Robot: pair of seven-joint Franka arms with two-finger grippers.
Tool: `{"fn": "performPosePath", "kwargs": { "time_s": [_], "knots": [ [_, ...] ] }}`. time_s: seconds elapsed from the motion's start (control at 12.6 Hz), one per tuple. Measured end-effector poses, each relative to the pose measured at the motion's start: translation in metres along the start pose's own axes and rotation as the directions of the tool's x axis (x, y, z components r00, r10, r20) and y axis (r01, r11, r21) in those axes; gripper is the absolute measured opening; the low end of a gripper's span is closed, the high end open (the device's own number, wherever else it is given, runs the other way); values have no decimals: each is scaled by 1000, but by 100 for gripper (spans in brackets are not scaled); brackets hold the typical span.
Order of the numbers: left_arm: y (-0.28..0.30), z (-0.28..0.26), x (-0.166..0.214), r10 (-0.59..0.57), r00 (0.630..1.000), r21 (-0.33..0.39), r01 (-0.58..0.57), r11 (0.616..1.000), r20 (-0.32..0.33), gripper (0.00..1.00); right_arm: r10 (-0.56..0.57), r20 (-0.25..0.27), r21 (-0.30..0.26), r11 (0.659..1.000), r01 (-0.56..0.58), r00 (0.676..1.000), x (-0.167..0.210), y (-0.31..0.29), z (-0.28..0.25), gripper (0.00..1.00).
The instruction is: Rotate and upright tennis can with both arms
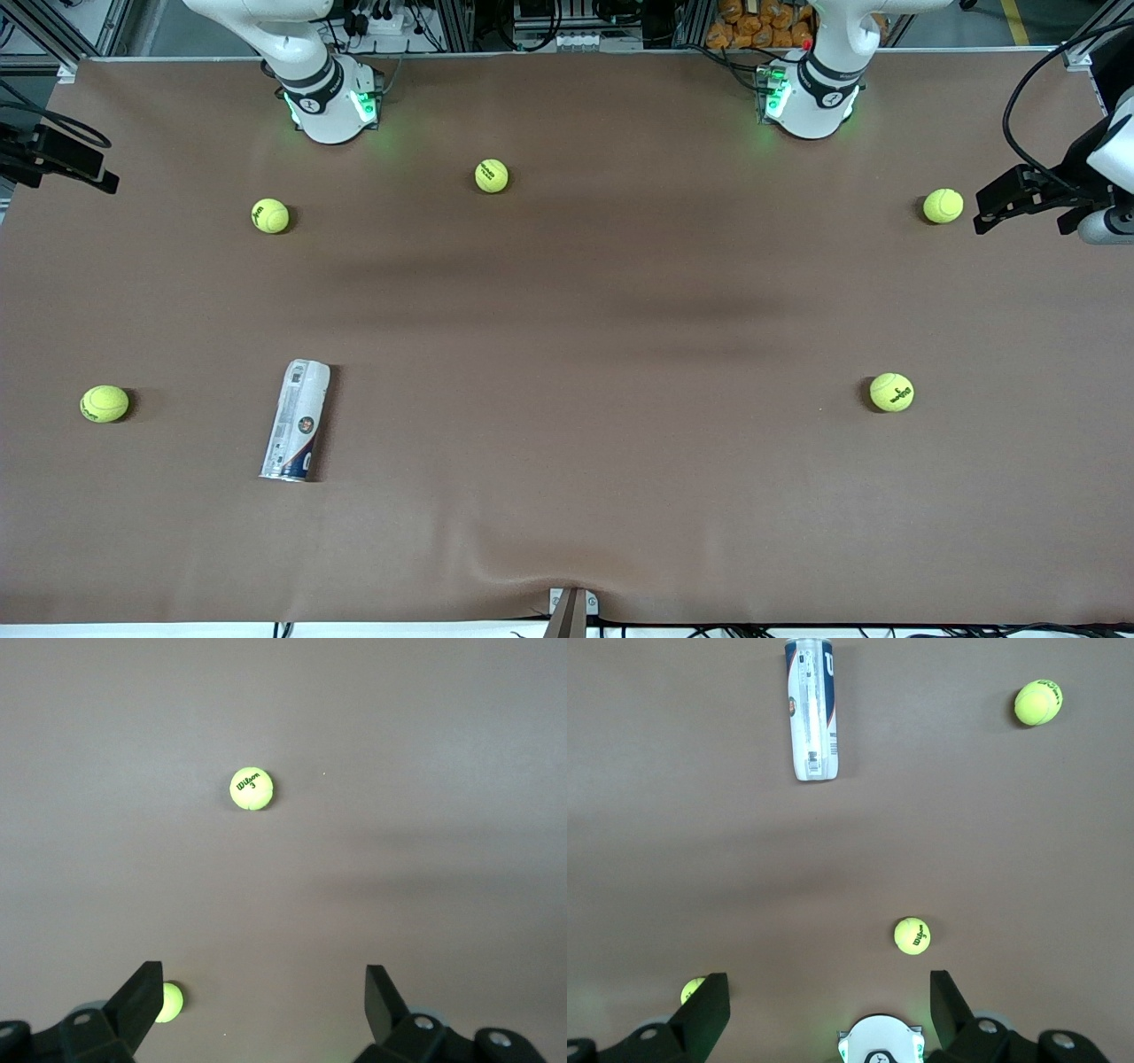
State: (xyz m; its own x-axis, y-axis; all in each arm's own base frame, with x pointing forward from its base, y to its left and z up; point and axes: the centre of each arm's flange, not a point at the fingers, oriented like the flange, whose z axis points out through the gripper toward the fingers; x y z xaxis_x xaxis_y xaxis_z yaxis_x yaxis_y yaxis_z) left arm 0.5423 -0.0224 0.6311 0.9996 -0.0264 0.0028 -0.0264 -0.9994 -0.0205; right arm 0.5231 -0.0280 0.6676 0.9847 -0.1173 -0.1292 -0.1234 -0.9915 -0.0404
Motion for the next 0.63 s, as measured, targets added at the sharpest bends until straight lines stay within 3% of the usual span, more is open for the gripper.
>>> {"fn": "performPosePath", "kwargs": {
  "time_s": [0.63],
  "knots": [
    [0, 0, 0, -1, 1000, 0, 1, 1000, 0, 100, 5, 3, -24, 1000, -5, 1000, 10, 2, 11, 100]
  ]
}}
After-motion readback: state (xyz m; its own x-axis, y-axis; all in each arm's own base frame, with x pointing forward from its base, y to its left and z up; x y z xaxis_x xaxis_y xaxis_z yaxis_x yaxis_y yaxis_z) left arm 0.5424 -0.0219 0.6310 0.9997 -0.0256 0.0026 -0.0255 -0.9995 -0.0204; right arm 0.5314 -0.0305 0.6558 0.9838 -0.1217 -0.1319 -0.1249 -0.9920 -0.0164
